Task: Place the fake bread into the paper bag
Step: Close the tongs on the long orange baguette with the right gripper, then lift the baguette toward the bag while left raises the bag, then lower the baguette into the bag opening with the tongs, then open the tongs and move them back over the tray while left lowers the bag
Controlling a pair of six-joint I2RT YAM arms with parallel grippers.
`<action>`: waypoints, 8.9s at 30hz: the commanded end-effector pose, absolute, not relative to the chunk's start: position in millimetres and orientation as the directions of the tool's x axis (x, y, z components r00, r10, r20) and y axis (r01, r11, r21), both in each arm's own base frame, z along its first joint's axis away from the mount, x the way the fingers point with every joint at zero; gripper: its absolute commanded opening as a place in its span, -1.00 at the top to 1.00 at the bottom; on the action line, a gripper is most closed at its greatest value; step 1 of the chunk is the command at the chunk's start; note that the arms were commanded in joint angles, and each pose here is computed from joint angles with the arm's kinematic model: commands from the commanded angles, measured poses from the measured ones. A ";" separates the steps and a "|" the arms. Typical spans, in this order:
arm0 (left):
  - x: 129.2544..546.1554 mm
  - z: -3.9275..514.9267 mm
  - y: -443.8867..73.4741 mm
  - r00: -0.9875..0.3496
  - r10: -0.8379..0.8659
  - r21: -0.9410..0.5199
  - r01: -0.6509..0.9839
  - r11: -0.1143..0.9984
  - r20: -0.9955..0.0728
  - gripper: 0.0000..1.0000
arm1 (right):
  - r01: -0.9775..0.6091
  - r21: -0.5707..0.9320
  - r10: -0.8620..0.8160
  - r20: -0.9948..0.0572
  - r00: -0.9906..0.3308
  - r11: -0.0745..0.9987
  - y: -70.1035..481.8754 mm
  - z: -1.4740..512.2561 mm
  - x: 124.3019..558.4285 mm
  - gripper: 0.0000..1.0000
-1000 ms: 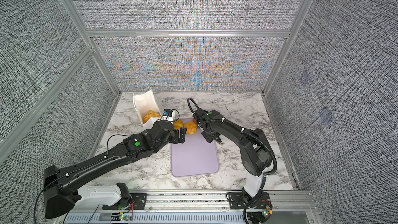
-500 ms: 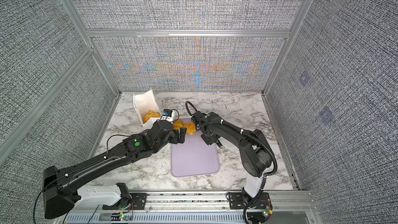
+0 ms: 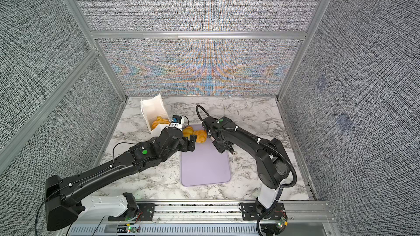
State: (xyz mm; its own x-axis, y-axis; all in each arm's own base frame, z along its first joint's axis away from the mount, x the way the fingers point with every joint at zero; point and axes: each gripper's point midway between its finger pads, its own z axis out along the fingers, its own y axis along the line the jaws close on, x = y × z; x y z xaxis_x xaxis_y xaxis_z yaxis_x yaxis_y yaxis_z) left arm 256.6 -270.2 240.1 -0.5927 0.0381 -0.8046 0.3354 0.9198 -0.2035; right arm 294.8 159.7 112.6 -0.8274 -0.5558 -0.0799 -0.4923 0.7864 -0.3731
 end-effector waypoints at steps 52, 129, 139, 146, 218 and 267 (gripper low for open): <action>253.5 244.7 -258.8 -0.576 0.005 -0.218 0.318 0.923 -0.817 -0.99 | -0.546 -0.365 -0.591 -0.016 -0.806 0.754 165.3 105.6 305.1 0.45; 297.1 388.4 -226.3 -0.370 -0.004 -0.147 0.360 0.921 -0.929 -0.99 | -0.503 -0.030 -0.392 -0.667 -0.634 0.864 245.7 325.0 330.6 0.42; 300.8 413.6 -199.6 -0.335 -0.001 -0.110 0.305 0.946 -0.942 -0.99 | -0.569 0.022 -0.368 -0.743 -0.559 0.822 286.7 362.6 332.6 0.41; 296.0 434.1 -172.2 -0.297 -0.025 -0.100 0.239 0.966 -0.955 -0.99 | -0.615 0.060 -0.330 -0.800 -0.500 0.786 312.1 391.9 330.3 0.39; 257.6 383.7 -76.7 -0.381 -0.079 -0.066 -0.046 0.997 -0.921 -0.99 | -0.736 0.090 -0.490 -0.690 -0.532 0.671 392.1 312.1 284.5 0.26; 266.2 368.0 -127.7 -0.403 -0.129 -0.202 0.145 0.969 -0.906 -0.99 | -0.575 -0.090 -0.462 -0.700 -0.544 0.813 293.6 329.4 299.1 -0.05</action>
State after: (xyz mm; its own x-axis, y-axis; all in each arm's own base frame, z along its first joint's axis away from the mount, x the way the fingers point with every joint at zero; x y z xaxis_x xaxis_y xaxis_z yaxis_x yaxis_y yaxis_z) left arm 263.6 -120.5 360.5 -0.4238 -0.1010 -0.9001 0.1217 0.9784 -0.1671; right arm 293.2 301.8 325.9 -0.5427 -0.4885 -0.6833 -0.6111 0.7877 -0.0779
